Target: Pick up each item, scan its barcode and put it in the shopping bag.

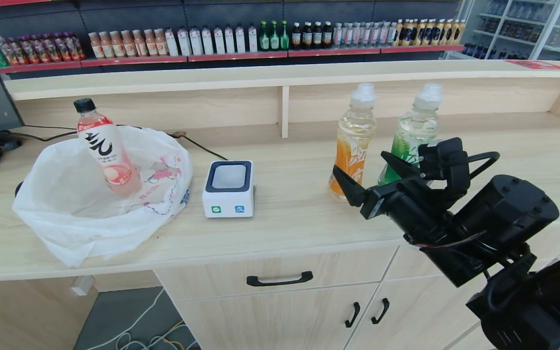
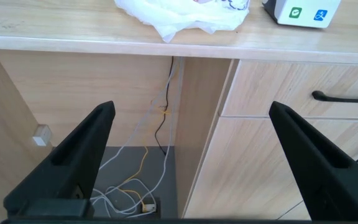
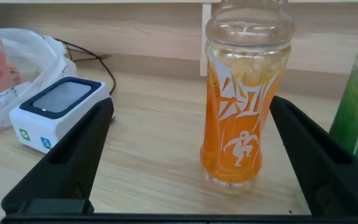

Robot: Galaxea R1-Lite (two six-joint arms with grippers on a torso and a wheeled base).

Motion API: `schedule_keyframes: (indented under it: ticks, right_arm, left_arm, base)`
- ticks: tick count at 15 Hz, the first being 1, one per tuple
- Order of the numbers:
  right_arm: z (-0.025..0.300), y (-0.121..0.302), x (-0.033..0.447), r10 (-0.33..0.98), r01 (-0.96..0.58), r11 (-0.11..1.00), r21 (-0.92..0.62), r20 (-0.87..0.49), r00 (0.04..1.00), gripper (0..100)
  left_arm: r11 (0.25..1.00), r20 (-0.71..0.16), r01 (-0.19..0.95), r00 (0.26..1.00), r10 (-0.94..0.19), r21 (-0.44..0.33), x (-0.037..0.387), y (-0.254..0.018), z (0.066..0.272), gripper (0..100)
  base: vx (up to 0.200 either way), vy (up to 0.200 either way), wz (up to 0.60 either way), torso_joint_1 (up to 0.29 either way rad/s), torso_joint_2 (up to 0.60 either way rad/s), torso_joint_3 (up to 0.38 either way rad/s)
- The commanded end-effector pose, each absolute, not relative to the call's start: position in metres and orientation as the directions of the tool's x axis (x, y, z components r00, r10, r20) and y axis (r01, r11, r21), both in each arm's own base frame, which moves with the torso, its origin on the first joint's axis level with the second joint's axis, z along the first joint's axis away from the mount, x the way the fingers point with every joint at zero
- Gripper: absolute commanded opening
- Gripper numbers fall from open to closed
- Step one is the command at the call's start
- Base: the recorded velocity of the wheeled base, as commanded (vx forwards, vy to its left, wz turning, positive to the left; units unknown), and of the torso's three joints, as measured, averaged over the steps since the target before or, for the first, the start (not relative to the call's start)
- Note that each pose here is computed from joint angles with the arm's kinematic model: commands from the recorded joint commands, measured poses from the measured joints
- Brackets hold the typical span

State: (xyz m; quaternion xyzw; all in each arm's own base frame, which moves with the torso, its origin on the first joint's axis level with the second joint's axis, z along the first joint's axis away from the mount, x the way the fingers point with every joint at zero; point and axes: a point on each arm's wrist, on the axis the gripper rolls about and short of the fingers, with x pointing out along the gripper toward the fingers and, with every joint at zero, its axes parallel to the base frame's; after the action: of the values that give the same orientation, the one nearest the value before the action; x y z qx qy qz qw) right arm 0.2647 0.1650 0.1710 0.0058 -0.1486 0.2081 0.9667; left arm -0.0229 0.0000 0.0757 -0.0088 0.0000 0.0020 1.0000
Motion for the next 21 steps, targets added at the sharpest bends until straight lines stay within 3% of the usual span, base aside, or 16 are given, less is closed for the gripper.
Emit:
schedule_keyframes:
  ticks: [1,6,21]
  right_arm:
    - [0.180,0.165,0.276,0.374,-0.379,0.924,-0.048,0.317,0.872,100]
    - [0.198,0.179,0.303,0.291,-0.293,0.956,-0.027,0.252,0.923,100]
    - [0.168,0.196,0.336,0.215,-0.226,0.974,0.031,0.204,0.955,100]
  left_arm:
    - [1.000,0.000,-0.005,1.000,0.005,-0.015,-0.023,0.000,0.076,100]
    - [1.000,0.000,-0.005,1.000,0.005,-0.018,-0.023,0.000,0.076,100]
    - [1.000,-0.002,-0.005,1.000,0.005,-0.020,-0.023,0.000,0.075,100]
  base:
    - [0.000,0.000,0.00,0.000,0.00,0.000]
    - [0.000,0.000,0.00,0.000,0.00,0.000]
    - [0.000,0.000,0.00,0.000,0.00,0.000]
